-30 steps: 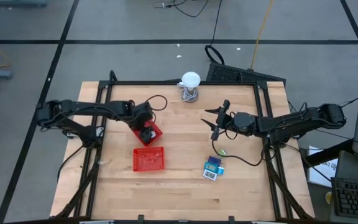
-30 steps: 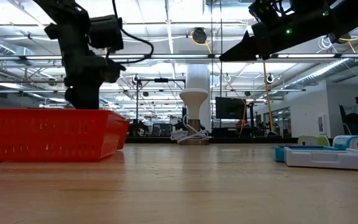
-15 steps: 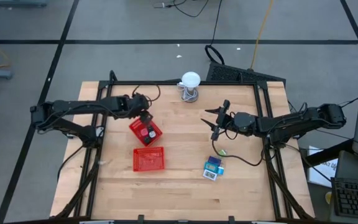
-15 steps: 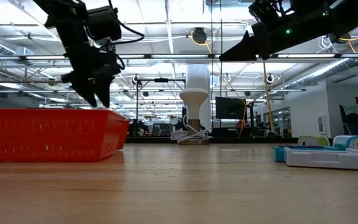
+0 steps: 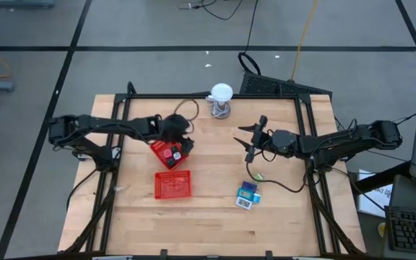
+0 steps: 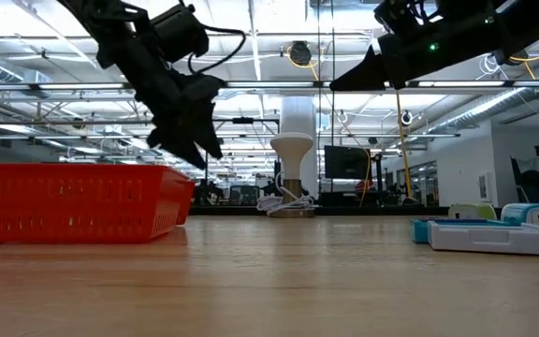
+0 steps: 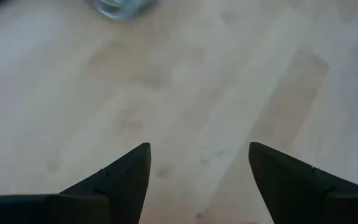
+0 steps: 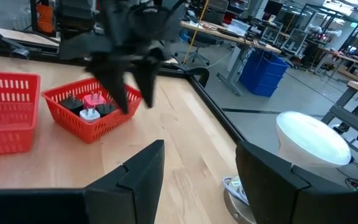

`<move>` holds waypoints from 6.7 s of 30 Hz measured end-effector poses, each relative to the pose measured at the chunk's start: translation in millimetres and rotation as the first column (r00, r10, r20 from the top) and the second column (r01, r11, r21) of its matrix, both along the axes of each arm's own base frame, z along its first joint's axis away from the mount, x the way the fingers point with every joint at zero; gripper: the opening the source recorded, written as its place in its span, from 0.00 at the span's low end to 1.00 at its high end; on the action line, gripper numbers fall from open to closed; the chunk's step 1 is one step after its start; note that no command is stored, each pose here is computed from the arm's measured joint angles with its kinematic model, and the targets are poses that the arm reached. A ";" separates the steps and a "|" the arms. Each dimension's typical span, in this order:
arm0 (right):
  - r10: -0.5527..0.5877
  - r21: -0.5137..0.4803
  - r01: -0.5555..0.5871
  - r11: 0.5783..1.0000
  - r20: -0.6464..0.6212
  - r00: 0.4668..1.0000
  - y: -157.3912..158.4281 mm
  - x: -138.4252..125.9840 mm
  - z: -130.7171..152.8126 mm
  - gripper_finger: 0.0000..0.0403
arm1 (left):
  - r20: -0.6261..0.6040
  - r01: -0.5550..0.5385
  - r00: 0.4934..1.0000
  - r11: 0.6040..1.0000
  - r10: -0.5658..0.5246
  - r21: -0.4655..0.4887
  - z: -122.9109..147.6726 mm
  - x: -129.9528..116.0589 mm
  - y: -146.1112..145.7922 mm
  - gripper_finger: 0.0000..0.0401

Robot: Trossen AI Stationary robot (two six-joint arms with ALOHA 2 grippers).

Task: Pick & Place Office items
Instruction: Adjust the top red basket, then put the green charger adapter into the top red basket

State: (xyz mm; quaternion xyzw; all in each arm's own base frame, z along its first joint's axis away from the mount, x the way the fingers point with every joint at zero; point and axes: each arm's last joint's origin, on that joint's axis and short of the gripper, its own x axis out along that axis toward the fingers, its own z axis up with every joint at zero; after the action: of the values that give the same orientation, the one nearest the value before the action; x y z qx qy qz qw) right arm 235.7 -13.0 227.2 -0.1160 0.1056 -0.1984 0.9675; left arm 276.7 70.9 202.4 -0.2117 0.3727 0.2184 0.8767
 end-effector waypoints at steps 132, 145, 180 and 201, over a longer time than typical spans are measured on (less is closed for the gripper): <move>0.178 -0.148 -0.204 0.968 -0.171 0.969 9.2 -8.1 -28.6 0.30 | 0.307 0.330 0.699 0.672 -0.646 0.663 9.6 78.2 -58.0 0.64; 0.254 -0.138 -0.266 0.954 -0.103 0.962 11.9 -5.5 -23.4 0.30 | 0.283 0.237 0.773 0.672 -0.568 0.702 10.2 88.5 -57.2 0.59; 0.255 -0.104 -0.253 0.962 0.001 0.967 12.1 17.4 -36.2 0.35 | 0.210 0.331 0.758 0.643 -0.617 0.691 28.8 98.1 -53.7 0.34; 0.099 -0.139 -0.102 0.985 -0.028 0.995 10.0 15.4 -38.8 0.62 | 0.697 0.252 0.483 0.846 -0.530 0.469 46.7 90.1 -41.8 0.33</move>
State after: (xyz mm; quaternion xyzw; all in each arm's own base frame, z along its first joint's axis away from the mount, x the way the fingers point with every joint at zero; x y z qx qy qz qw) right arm 251.1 -3.0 188.5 -0.1912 0.0954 -0.1549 0.9646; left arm 366.8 29.0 249.1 -0.0579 -0.0663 -0.0561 0.9945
